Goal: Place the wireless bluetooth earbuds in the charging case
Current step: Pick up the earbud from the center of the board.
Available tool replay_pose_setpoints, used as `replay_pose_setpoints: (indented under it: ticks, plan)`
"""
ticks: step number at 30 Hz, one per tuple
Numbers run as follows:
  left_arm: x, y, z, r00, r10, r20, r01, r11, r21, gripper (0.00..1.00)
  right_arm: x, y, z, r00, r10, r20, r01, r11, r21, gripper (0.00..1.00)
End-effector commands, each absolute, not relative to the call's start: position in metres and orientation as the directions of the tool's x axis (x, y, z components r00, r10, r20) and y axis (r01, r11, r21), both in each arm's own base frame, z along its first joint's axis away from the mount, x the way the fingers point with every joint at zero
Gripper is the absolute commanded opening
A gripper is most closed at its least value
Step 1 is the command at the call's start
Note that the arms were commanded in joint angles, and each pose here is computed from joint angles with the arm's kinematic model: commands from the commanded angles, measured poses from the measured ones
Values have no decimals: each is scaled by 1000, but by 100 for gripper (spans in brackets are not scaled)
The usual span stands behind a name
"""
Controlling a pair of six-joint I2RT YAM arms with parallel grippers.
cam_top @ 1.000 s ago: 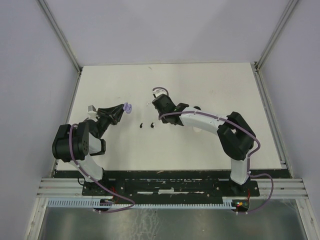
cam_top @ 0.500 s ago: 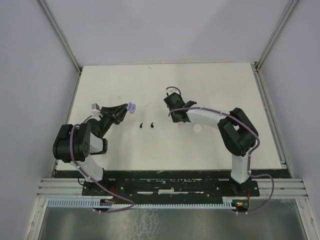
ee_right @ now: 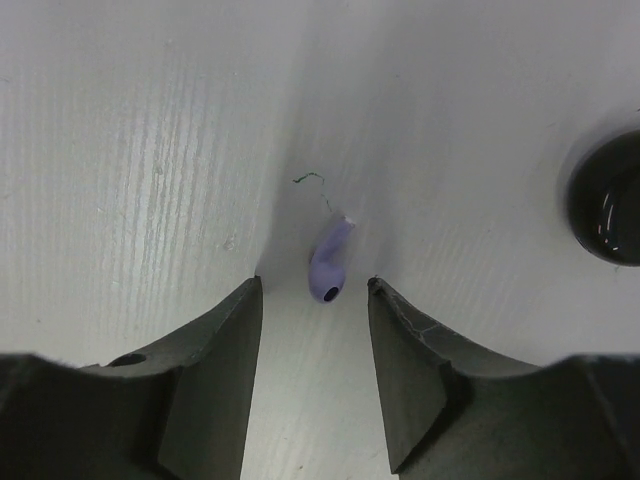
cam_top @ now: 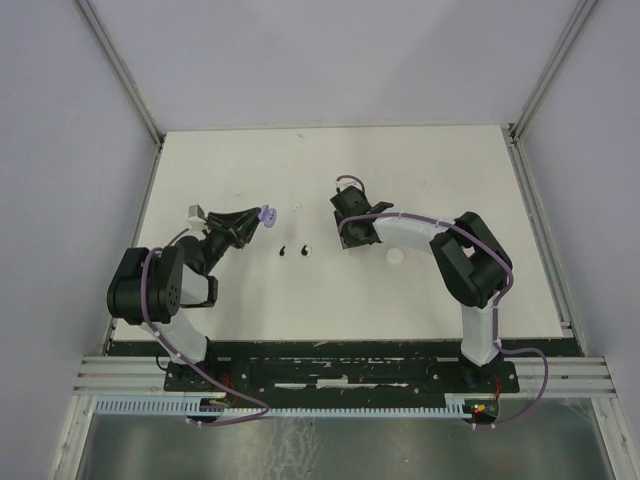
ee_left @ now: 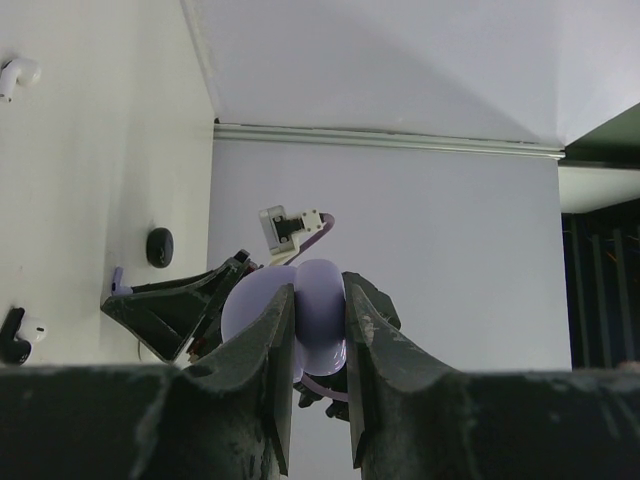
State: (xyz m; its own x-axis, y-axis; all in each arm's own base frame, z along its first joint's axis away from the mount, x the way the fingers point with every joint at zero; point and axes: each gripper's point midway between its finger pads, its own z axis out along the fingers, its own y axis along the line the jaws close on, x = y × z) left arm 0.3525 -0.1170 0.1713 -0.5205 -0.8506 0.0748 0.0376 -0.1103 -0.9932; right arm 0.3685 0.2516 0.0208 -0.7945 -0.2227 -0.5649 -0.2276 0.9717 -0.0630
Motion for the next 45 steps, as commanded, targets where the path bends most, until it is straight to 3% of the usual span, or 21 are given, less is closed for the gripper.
replay_pose_setpoints:
  ticks: [1, 27, 45]
  plan:
    - [353, -120, 201, -525, -851, -27, 179, -80, -981, 3, 374, 255, 26, -783, -191, -592, -215, 976, -30, 58]
    - [355, -123, 197, -534, -845, -17, 174, -90, -981, 3, 363, 306, 28, -790, -196, -581, -292, 954, 75, 58]
    - [355, -123, 196, -537, -843, -11, 172, -97, -980, 3, 377, 303, 36, -766, -227, -601, -271, 962, -17, 59]
